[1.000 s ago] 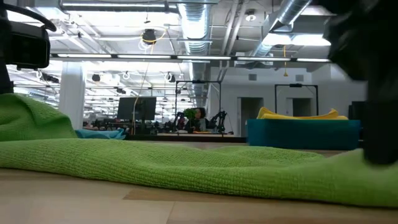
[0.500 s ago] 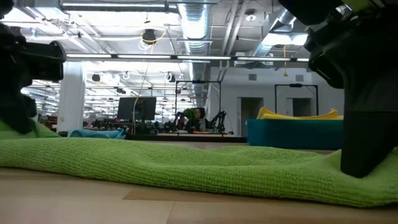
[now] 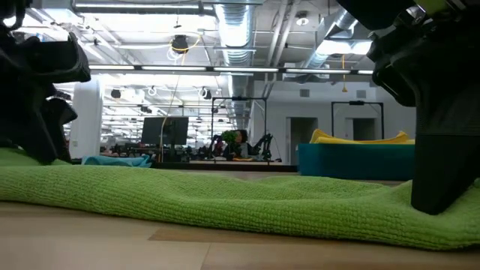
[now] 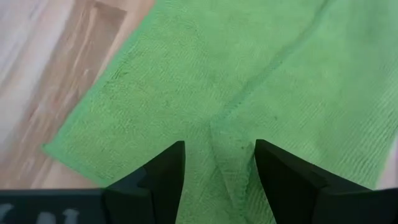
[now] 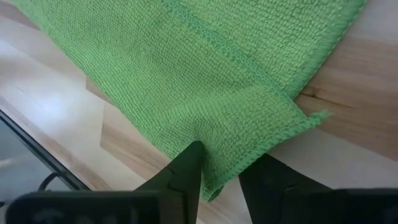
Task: Fold microfiber towels
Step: Fold the green microfiber cloth
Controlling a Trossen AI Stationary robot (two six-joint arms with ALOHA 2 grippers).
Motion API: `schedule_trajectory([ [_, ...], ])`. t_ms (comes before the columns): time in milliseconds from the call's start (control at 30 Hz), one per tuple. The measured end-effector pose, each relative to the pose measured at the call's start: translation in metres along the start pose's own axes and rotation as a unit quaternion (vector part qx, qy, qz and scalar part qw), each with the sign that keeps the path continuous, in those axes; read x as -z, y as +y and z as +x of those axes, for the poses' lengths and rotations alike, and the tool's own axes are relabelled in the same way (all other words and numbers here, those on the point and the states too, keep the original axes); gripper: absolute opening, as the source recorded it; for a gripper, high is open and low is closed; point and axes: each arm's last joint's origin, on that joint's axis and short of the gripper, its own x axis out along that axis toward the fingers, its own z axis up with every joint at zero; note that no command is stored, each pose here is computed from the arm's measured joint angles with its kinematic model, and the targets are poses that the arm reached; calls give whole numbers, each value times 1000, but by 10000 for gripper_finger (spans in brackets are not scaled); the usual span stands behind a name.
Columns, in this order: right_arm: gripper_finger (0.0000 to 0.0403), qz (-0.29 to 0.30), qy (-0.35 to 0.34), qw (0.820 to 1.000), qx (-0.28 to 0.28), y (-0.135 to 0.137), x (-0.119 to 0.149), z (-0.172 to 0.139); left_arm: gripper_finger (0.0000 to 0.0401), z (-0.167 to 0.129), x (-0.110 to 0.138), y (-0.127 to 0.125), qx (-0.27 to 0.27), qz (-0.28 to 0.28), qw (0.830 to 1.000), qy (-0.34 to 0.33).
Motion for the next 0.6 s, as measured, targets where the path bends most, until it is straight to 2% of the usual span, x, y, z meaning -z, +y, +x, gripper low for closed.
schedule_trajectory([
  [267,128,-1,0,1000,0,0,0,0,153,0,1,-3,32,64,997,24],
  [600,123,-2,-1,1000,1,0,0,0,110,5,3,-2,10,123,992,26],
])
